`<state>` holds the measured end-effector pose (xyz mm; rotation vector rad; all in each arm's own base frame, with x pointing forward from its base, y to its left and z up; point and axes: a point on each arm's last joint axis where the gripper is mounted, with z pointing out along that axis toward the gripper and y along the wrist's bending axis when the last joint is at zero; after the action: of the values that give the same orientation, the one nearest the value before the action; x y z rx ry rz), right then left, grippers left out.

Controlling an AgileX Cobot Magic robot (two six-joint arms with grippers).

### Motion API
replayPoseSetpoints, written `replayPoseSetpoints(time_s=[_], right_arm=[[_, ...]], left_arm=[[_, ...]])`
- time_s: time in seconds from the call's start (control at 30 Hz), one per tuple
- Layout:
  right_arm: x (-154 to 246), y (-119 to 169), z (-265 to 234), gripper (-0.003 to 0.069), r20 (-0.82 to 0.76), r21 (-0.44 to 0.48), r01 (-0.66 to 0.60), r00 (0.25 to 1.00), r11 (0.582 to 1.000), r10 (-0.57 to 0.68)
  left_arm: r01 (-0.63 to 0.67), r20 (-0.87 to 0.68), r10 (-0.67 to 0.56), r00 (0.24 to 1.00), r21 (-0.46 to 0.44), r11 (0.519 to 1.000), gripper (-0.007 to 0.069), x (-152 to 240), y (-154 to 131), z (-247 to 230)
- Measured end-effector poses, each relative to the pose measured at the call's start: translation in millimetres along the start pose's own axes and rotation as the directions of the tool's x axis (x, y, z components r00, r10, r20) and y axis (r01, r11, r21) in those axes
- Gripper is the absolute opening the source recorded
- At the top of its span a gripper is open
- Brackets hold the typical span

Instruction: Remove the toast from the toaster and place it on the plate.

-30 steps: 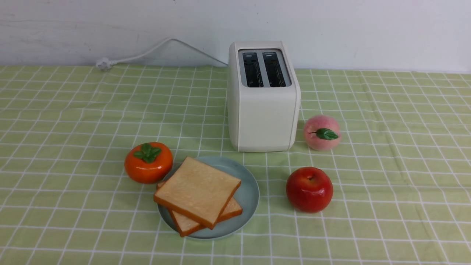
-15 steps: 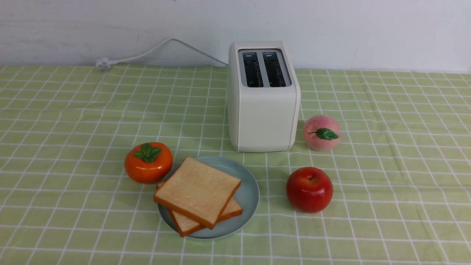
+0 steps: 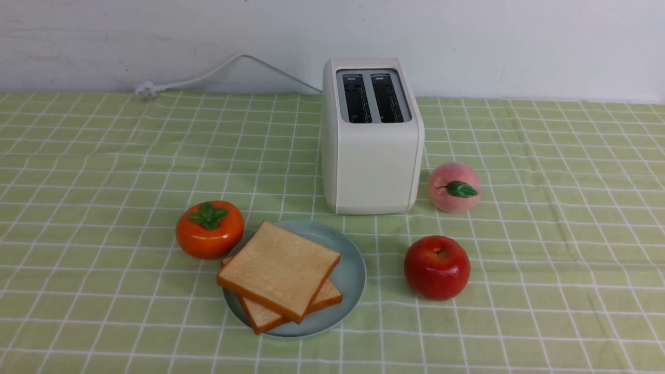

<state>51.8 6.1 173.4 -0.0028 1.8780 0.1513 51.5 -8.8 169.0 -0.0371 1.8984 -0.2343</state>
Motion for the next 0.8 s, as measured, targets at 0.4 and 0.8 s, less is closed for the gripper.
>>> replayPoseSetpoints(time_s=[0.4,0.8], right_arm=[[0.0,0.0,0.0,0.0209,0.000,0.000,0.000,1.000,1.000,0.000],[0.0,0.0,0.0,0.0225,0.000,0.000,0.000,1.000,1.000,0.000]], left_arm=[[0.000,0.000,0.000,1.000,0.000,1.000,0.0058,0.0,0.0,0.0],[0.000,0.000,0.000,1.000,0.000,1.000,0.0071,0.0,0.0,0.0]])
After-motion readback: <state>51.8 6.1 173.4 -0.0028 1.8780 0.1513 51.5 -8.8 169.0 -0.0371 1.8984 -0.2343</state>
